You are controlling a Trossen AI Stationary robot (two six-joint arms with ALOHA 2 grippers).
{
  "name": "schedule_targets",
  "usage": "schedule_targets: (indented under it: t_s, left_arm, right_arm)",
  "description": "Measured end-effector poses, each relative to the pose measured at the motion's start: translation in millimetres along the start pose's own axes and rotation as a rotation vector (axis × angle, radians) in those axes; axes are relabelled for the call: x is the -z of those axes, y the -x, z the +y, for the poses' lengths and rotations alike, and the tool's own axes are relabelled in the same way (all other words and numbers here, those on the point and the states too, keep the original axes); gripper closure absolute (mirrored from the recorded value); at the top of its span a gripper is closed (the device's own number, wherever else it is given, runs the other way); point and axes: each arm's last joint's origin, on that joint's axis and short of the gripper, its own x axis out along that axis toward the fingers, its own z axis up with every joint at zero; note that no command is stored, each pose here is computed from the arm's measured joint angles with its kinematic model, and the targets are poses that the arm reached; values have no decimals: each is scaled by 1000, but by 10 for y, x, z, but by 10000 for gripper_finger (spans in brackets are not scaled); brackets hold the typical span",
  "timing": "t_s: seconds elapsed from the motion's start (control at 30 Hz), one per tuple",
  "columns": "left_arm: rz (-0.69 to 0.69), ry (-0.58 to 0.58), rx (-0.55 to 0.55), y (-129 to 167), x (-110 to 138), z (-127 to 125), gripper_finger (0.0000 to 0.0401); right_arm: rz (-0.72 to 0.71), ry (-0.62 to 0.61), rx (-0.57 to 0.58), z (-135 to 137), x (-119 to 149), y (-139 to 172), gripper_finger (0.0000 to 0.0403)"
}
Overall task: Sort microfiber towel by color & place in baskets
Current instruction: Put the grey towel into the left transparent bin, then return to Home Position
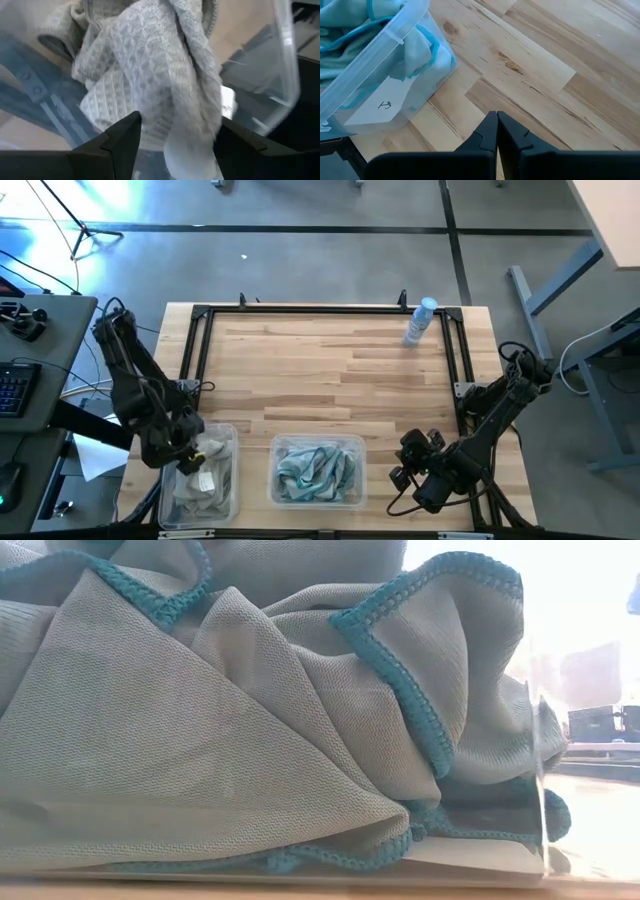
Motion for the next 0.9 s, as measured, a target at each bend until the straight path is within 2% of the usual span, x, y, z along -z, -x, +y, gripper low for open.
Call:
schedule_targets:
  t_s: [0.4, 0.63, 0.73, 0.9]
  left_arm:
    - [-12, 27, 181, 332, -80, 150, 187]
    - [-153, -13, 374, 405, -100, 50, 187]
    - [-155, -41, 301, 266, -66, -21, 187]
    - [-93, -87, 12, -162, 15, -114, 187]
  right_arm:
    - [0, 0, 0, 0, 0, 0, 403]
    - [0, 0, 0, 0, 0, 0, 403]
    - [0, 0, 0, 0, 0, 0, 403]
    - [-1, 5, 8, -9, -1, 0, 403]
